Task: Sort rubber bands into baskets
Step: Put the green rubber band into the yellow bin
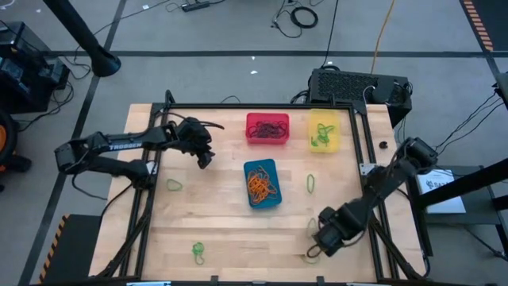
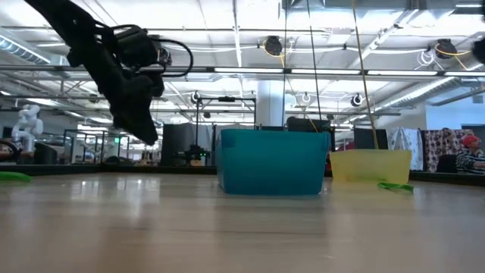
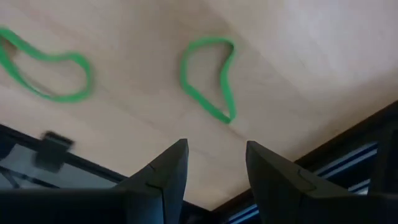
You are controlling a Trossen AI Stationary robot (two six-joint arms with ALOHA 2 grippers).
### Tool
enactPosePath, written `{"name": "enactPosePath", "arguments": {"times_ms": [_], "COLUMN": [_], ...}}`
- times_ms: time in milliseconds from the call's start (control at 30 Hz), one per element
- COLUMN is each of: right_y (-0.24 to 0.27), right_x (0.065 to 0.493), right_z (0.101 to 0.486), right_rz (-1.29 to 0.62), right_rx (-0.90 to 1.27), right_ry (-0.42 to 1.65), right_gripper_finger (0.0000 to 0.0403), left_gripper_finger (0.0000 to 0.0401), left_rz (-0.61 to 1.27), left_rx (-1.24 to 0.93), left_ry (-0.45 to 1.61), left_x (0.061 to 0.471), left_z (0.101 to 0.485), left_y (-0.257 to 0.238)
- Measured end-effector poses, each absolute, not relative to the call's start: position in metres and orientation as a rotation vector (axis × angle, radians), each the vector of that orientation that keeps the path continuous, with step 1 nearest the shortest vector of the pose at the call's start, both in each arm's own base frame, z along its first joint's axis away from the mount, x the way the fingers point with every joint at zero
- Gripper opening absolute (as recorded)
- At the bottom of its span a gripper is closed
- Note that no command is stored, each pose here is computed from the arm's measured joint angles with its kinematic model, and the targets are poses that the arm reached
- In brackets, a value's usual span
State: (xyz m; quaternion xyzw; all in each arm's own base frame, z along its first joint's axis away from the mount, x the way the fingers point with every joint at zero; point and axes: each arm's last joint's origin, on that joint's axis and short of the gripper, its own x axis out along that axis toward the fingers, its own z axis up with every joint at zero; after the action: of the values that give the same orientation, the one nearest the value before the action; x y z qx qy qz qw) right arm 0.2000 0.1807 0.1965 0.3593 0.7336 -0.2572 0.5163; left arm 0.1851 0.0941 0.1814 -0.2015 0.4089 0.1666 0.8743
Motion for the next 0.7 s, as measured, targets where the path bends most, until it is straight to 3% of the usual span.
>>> {"name": "enactPosePath", "arguments": {"times_ms": [467, 700], "right_y": [0.191, 0.179], "right_x": [0.176, 0.164], "right_z": [0.152, 0.134], "right_rz": [-0.491, -0.627], "right_rx": [0.857, 0.871], "right_ry": [1.747, 1.762], "right_gripper_finger": [0.0155, 0.0154], "left_gripper_finger": [0.0170, 0.0170], "left_rz": [0.333, 0.308], "left_rx": [-0.444, -0.437], "left_ry": [0.944, 0.921], "left_x": [0.194, 0.201], "left_z": [0.162, 0.161], "left_y": [0.095, 0.090]}}
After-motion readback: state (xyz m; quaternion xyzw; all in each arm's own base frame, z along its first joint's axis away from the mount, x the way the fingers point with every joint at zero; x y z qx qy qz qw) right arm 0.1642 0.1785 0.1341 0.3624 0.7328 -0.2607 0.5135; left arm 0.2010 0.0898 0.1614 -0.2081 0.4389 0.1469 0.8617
